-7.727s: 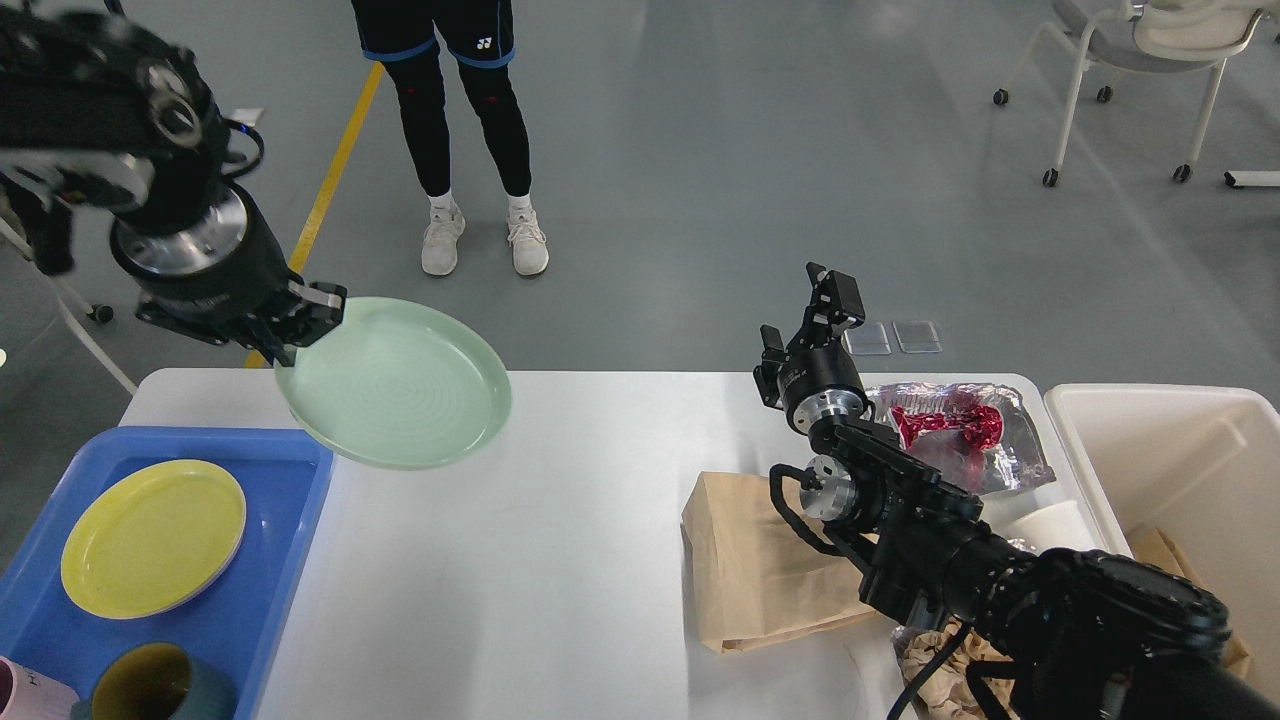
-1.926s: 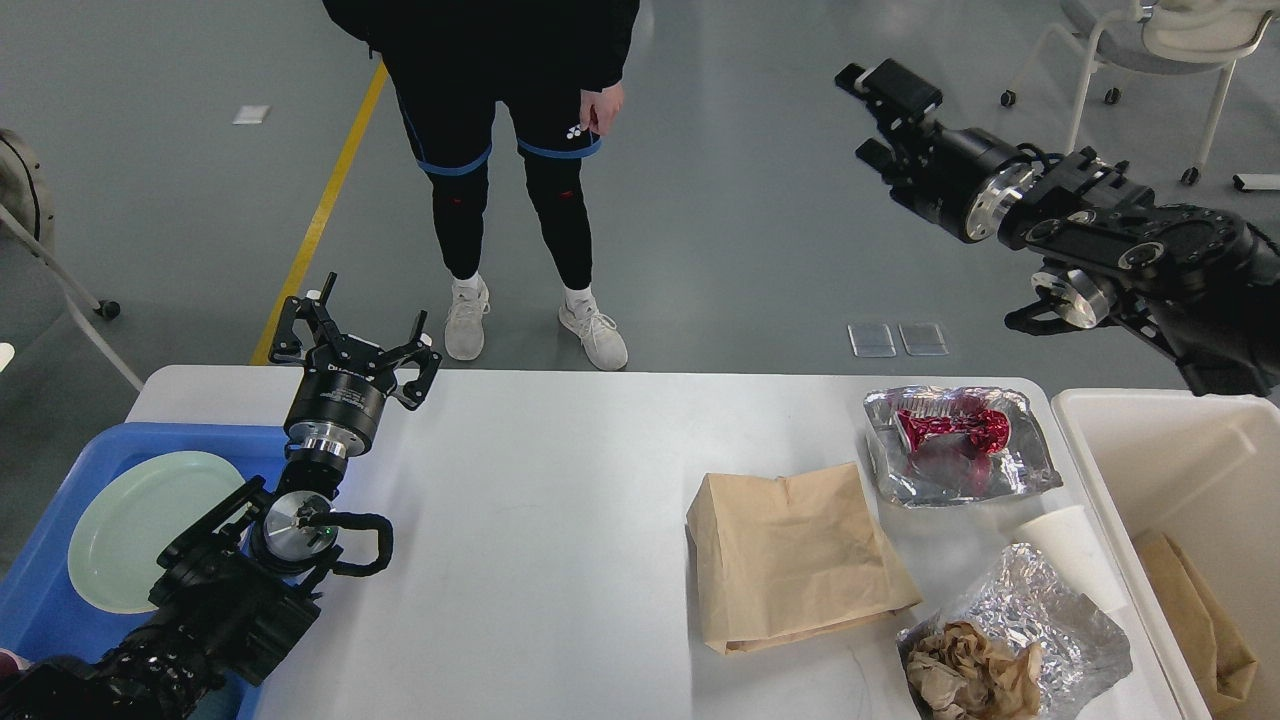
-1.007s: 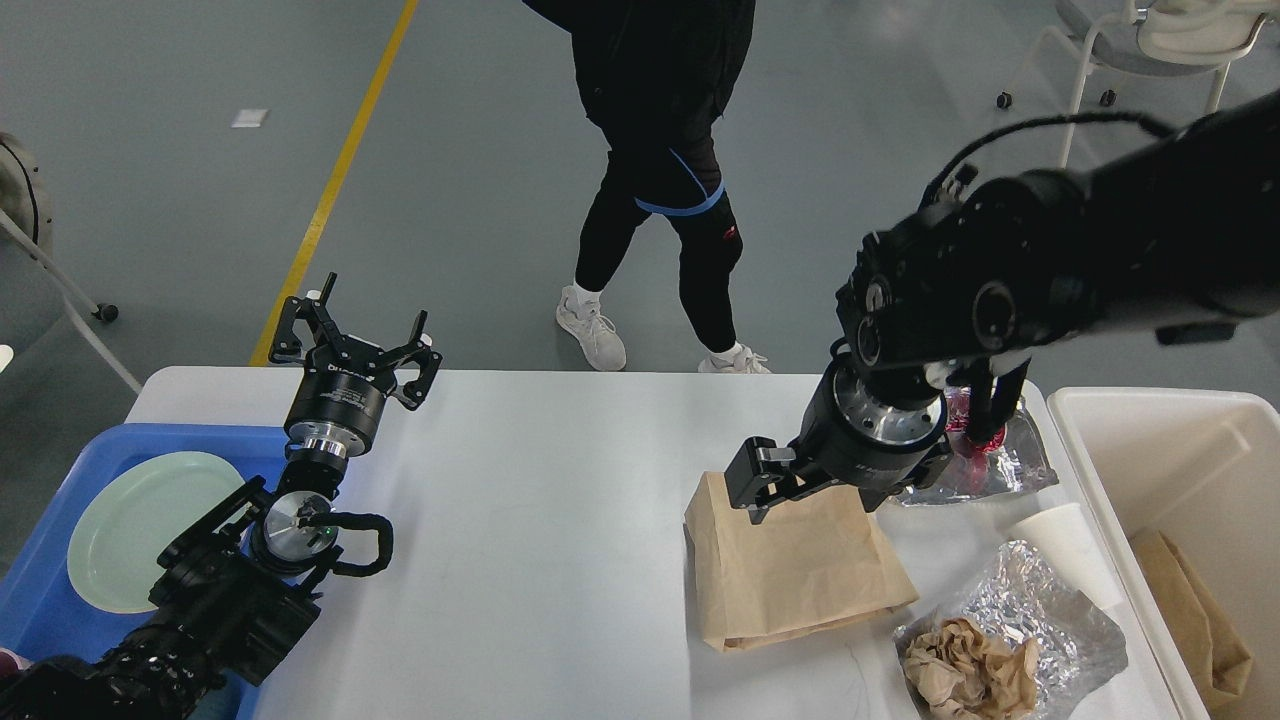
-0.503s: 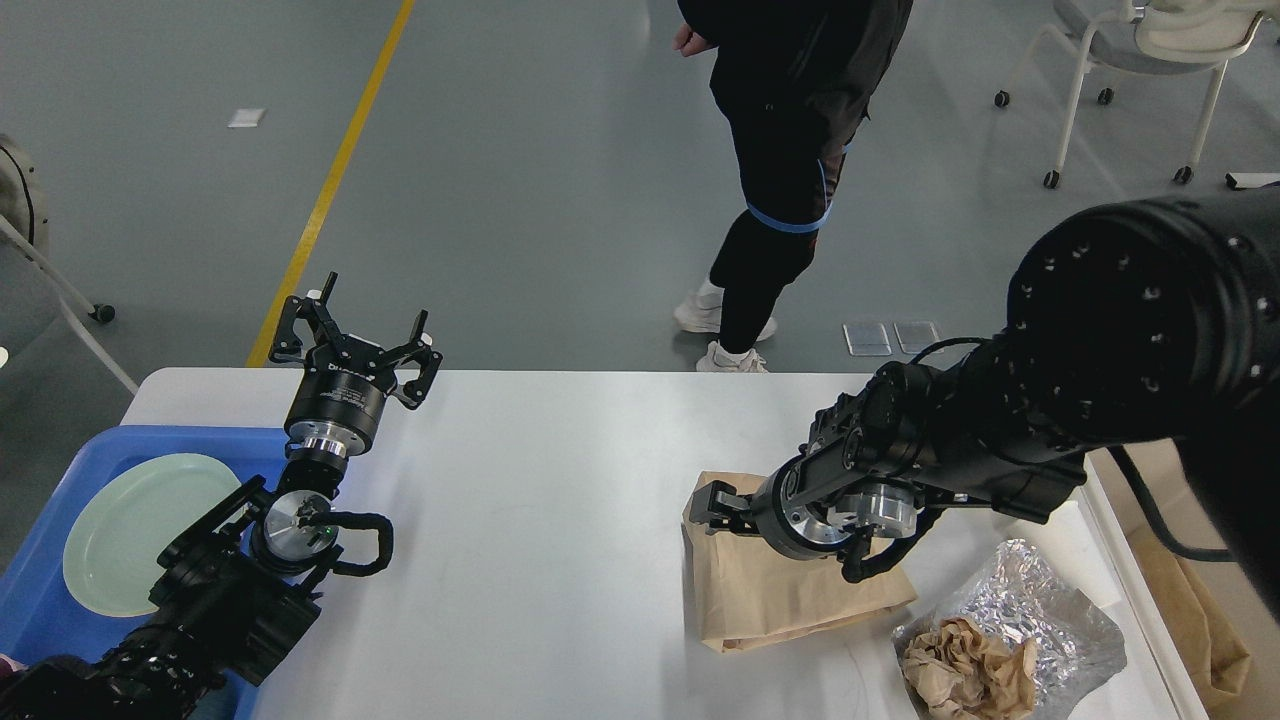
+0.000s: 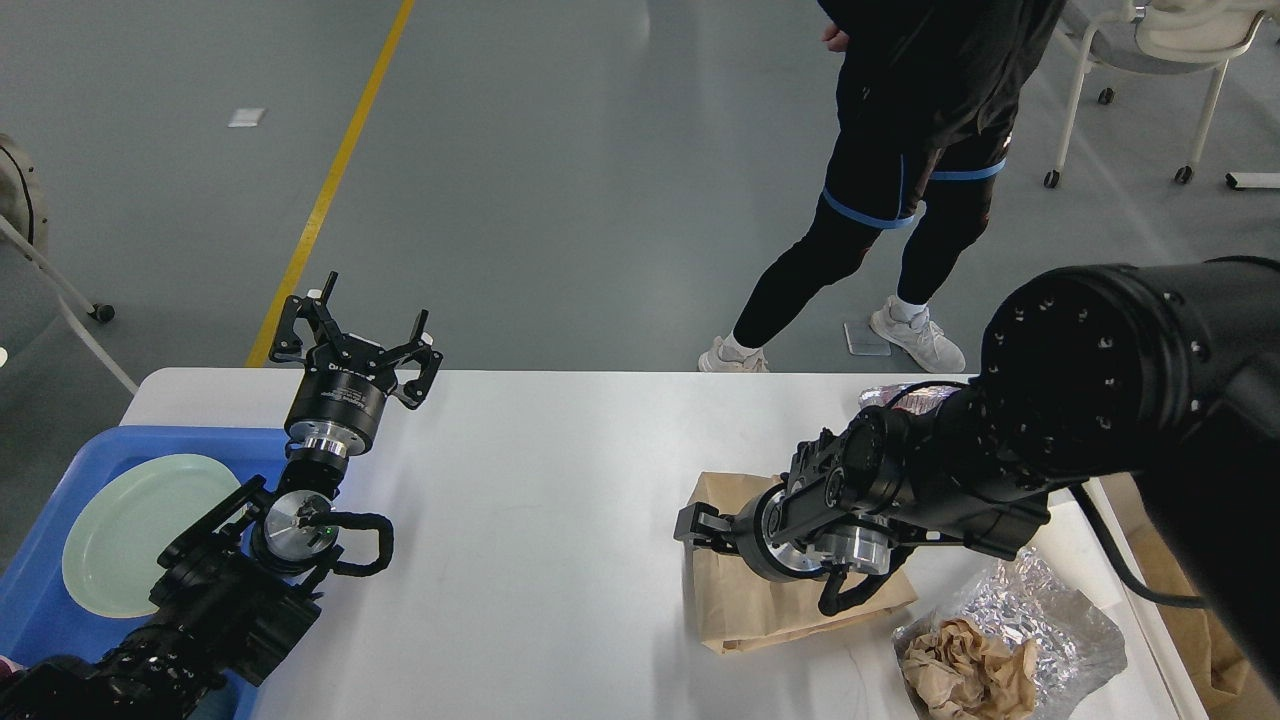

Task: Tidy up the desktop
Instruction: 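Grasp the brown paper bag with the right gripper and lift it, then carry the paper bag with the right gripper into the white bin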

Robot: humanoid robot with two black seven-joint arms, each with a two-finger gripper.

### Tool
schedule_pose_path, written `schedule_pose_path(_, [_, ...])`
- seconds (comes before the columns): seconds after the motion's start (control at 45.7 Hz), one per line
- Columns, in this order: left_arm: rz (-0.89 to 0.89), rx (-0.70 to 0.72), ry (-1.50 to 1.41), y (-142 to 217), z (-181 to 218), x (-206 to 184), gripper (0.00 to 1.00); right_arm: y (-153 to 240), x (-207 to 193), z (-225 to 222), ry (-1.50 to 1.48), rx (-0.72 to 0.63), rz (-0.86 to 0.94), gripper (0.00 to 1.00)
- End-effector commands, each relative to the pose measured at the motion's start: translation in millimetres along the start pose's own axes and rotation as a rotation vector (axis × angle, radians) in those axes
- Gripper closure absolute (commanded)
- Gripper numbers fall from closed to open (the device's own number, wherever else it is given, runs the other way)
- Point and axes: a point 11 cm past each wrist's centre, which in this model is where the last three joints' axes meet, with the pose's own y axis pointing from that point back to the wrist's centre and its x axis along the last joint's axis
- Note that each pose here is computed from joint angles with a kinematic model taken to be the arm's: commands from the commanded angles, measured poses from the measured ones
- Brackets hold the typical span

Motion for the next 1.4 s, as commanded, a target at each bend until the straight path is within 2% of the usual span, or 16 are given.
schedule_pose_path(0.0, [0.001, 0.000, -0.001, 0, 0, 1, 0.01, -10, -3, 1, -0.020, 0.012, 0.010, 0.17])
schedule_pose_path(0.131, [0.000, -0.001, -0.001, 0, 0, 0, 0.01, -25, -9, 6, -0.035, 0.018, 0.004, 0.44])
schedule_pose_path(0.263, [0.002, 0.000, -0.001, 0, 0, 1, 0.01, -29, -18, 2, -0.051, 0.033, -0.016, 1.00])
schedule_pose_path(0.525, [0.000, 0.001, 0.000, 0, 0, 0, 0.01, -22, -18, -8, -0.020, 0.040, 0.002, 1.00])
schedule_pose_path(0.766, [0.000, 0.001, 0.001, 0, -1, 0, 0.01, 18, -8, -20, 0.062, 0.038, 0.007, 1.00])
schedule_pose_path(0.941, [0.000, 0.000, 0.000, 0, 0, 0, 0.01, 100, 33, -44, 0.200, 0.103, 0.017, 1.00])
schedule_pose_path(1.094, [0.002, 0.000, -0.001, 0, 0, 1, 0.01, 208, 63, -63, 0.325, 0.127, -0.152, 1.00])
schedule_pose_path(1.204, [0.000, 0.000, 0.000, 0, 0, 0, 0.01, 270, 69, -78, 0.369, 0.157, -0.191, 1.00])
schedule_pose_path(1.313, [0.000, 0.000, 0.000, 0, 0, 0, 0.01, 296, 81, -70, 0.364, 0.153, -0.158, 1.00])
schedule_pose_path(1.379, [0.000, 0.000, 0.000, 0, 0, 0, 0.01, 294, 100, -42, 0.329, 0.082, -0.116, 1.00])
